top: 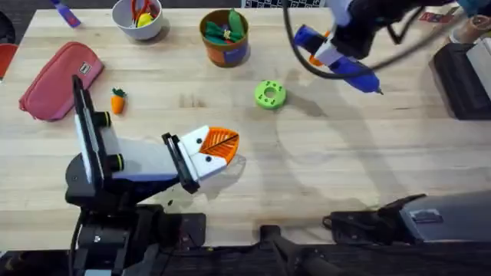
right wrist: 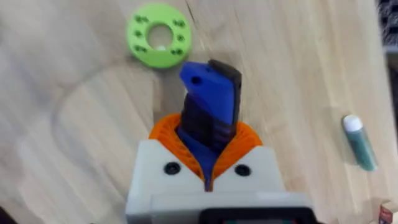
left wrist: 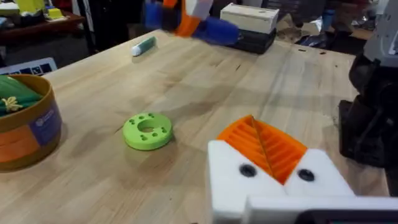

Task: Pick up the gripper from the table and insert it into the empty holder that is missing its gripper. Then pick up a screw, insert it into the mounting hole, and use the screwdriver to tighten it. Finally, clean up the table by picking up the vegetable and placing it into the bucket.

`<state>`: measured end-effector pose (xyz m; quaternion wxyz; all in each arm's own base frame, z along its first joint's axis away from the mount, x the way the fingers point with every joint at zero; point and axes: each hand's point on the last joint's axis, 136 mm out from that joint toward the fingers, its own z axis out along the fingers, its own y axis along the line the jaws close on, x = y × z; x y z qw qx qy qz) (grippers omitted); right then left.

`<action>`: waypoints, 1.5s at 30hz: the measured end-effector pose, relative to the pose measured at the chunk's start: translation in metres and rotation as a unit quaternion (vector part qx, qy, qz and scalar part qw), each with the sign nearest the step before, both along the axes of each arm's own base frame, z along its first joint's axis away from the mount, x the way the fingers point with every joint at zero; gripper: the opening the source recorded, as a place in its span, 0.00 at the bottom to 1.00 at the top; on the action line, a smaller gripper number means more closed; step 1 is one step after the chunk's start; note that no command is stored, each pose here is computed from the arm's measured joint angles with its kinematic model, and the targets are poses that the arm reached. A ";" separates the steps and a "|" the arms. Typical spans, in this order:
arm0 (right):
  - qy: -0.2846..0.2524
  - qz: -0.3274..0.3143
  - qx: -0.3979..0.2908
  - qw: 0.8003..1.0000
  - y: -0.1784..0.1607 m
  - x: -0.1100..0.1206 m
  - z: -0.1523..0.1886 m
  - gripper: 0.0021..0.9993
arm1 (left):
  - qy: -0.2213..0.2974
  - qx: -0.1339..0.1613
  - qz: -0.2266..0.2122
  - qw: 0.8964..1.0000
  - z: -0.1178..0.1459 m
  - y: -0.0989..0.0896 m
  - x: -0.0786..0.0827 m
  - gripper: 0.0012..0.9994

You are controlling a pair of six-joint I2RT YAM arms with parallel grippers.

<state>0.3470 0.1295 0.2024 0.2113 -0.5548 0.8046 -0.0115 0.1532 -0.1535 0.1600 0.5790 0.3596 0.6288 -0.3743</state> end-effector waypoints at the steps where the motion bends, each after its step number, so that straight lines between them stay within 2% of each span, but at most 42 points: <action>1: 0.010 -0.002 -0.014 1.000 -0.004 0.005 -0.011 0.02 | 0.000 0.000 0.000 1.000 0.000 0.000 0.000 0.01; 8: 0.103 -0.014 -0.102 0.989 -0.028 0.024 -0.102 0.02 | 0.000 0.000 0.000 1.000 0.000 0.000 0.000 0.01; 13: 0.138 -0.018 -0.121 0.983 -0.035 0.026 -0.136 0.02 | 0.000 0.000 0.000 1.000 0.000 0.000 0.000 0.01; 19: 0.154 -0.041 -0.123 0.980 -0.054 0.032 -0.153 0.02 | 0.000 0.000 0.000 1.000 0.000 0.000 0.000 0.01; 25: 0.140 -0.062 -0.118 0.981 -0.070 0.044 -0.154 0.02 | 0.000 0.000 0.000 1.000 0.000 0.000 0.000 0.01; 32: 0.141 -0.043 -0.124 0.981 -0.083 0.045 -0.154 0.02 | 0.000 0.000 0.000 1.000 0.000 0.000 0.000 0.01; 40: 0.128 -0.021 -0.131 0.983 -0.096 0.059 -0.166 0.02 | 0.000 0.000 0.000 1.000 0.000 0.000 0.000 0.01; 41: 0.128 -0.022 -0.132 0.983 -0.096 0.058 -0.166 0.07 | 0.000 0.000 0.000 1.000 0.000 0.000 0.000 0.01; 45: 0.119 -0.023 -0.138 0.983 -0.098 0.062 -0.164 0.64 | 0.000 0.000 0.000 1.000 0.000 0.000 0.000 0.01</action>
